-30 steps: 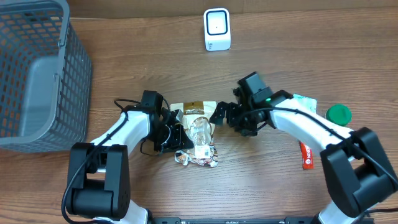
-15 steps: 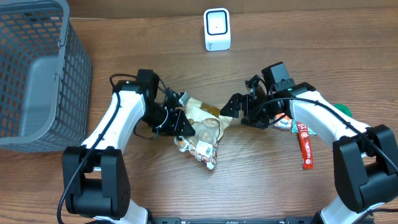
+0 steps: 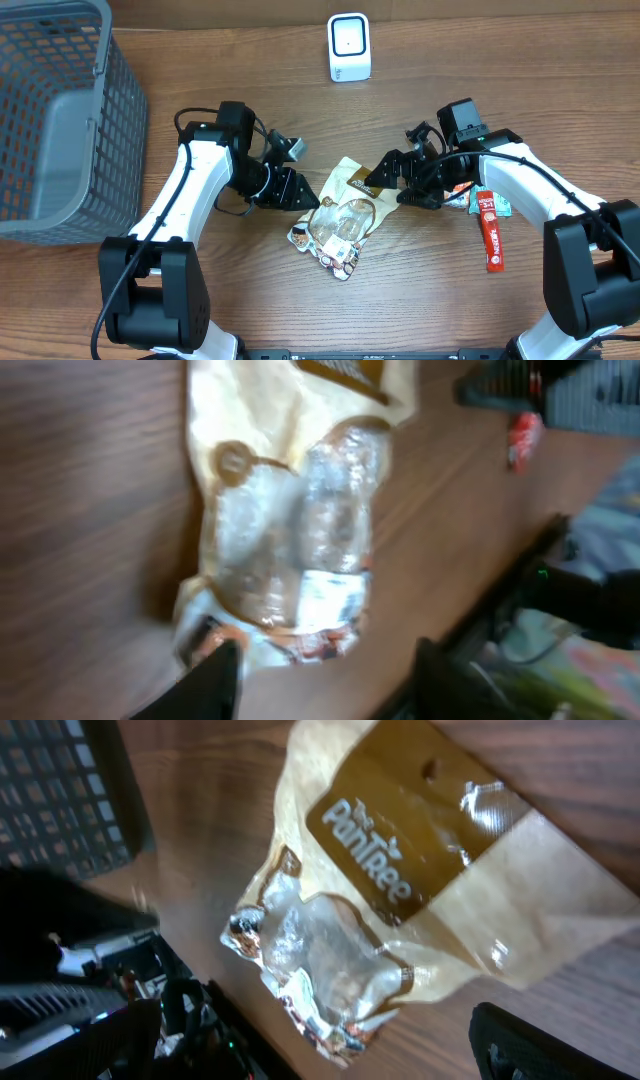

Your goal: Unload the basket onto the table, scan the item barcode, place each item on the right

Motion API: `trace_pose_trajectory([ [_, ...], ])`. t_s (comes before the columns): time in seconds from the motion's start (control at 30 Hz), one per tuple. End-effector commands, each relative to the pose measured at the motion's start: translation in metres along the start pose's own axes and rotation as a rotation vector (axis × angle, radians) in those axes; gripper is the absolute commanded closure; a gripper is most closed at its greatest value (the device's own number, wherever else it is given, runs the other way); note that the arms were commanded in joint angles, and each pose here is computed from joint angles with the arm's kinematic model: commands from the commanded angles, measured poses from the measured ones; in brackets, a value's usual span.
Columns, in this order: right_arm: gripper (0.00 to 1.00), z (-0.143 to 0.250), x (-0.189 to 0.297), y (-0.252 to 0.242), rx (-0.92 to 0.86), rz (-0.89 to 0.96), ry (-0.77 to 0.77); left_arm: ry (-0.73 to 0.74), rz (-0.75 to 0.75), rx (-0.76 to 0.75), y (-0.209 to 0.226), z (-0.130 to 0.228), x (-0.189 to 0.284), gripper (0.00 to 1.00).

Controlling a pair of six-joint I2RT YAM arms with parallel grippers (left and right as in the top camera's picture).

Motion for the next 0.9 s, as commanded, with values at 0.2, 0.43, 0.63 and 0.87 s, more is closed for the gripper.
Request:
trace_pose_trajectory([
  [0.2, 0.11, 0.017, -0.025, -0.019, -0.093, 0.247, -0.057, 0.021, -0.09, 0.116, 0.021, 0.011, -0.023, 0.33],
  [0.43, 0.28, 0.022, -0.056, -0.027, -0.163, 0.266, -0.152, 0.068, -0.081, 0.103, 0.023, 0.034, -0.054, 0.29],
  [0.63, 0.48, 0.026, -0.072, -0.026, -0.174, 0.217, -0.191, 0.04, -0.088, 0.126, 0.031, 0.039, -0.069, 0.25],
  [0.87, 0.49, 0.032, -0.078, -0.023, -0.155, 0.221, -0.176, 0.032, -0.077, 0.154, 0.035, 0.048, -0.079, 0.25],
])
Point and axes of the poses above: each gripper's point midway between its finger pads, its own x axis back along the fingers, its own y axis along the line the jaws close on, z = x × y, the point moved 2 cm from there along x, back along the fingers, and after that the axes turned 4 degrees about -x, right-handed, at the moved point
